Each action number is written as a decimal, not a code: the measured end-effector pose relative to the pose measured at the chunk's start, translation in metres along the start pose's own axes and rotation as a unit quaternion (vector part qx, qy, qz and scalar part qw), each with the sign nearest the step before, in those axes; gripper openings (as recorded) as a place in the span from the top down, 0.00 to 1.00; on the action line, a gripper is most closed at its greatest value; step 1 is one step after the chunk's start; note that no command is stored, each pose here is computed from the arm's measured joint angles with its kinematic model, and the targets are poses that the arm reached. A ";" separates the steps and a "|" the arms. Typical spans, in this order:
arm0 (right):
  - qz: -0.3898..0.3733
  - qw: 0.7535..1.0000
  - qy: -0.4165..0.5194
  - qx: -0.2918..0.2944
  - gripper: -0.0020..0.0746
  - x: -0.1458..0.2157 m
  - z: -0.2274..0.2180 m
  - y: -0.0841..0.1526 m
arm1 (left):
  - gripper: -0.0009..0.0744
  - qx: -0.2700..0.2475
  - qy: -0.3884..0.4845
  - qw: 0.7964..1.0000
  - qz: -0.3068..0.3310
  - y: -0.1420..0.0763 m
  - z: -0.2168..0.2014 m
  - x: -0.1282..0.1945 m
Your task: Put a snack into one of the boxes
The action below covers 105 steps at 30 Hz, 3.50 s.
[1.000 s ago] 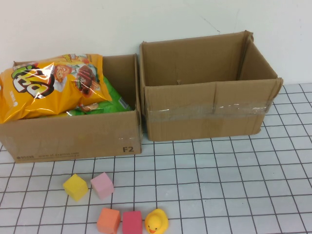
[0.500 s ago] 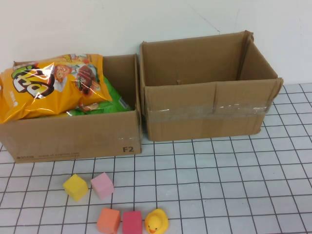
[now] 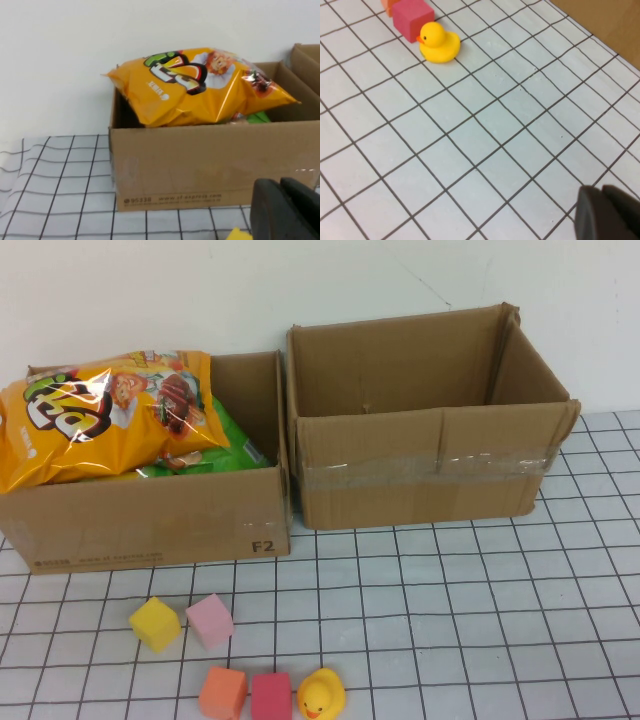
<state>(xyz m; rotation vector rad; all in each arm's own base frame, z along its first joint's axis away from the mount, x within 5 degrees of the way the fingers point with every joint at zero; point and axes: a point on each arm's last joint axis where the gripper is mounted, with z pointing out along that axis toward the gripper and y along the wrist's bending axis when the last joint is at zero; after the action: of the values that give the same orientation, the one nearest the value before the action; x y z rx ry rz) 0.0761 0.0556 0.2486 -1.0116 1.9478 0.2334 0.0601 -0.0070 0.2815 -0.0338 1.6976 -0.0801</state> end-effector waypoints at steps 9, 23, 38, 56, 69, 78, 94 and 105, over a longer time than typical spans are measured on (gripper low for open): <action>0.000 1.000 0.001 -0.001 0.97 0.000 0.000 0.000 | 0.99 -0.015 -0.050 0.997 0.049 0.003 -0.008 0.016; 0.001 1.000 0.002 -0.003 0.97 0.000 0.000 0.000 | 0.99 -0.059 0.073 0.995 0.041 0.018 0.006 0.106; 0.001 1.000 0.003 -0.004 0.97 0.001 0.000 0.001 | 0.99 -0.033 0.078 0.996 -0.006 0.016 0.006 0.107; 0.001 1.000 0.003 -0.004 0.97 0.001 0.000 0.001 | 0.99 -0.032 0.081 0.996 0.012 0.016 0.006 0.107; -0.003 1.000 -0.020 0.009 0.97 0.001 -0.008 0.002 | 0.99 -0.032 0.081 0.996 0.012 0.016 0.006 0.107; 0.004 0.981 -0.100 0.167 0.97 0.031 -0.024 0.003 | 0.99 -0.032 0.081 0.996 0.006 0.016 0.006 0.107; 0.129 0.950 -0.156 0.238 0.97 0.080 0.006 0.009 | 0.99 -0.033 0.081 0.996 0.004 0.016 0.006 0.107; 0.158 0.932 -0.152 0.288 0.97 0.084 0.001 0.000 | 0.99 -0.033 0.081 0.996 0.003 0.016 0.006 0.107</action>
<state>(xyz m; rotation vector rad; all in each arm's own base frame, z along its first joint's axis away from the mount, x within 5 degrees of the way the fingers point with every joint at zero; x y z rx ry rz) 0.0548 0.0095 0.1823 -0.2579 1.7267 -0.0137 0.0528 0.0011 0.1733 -0.0722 1.8625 -0.0226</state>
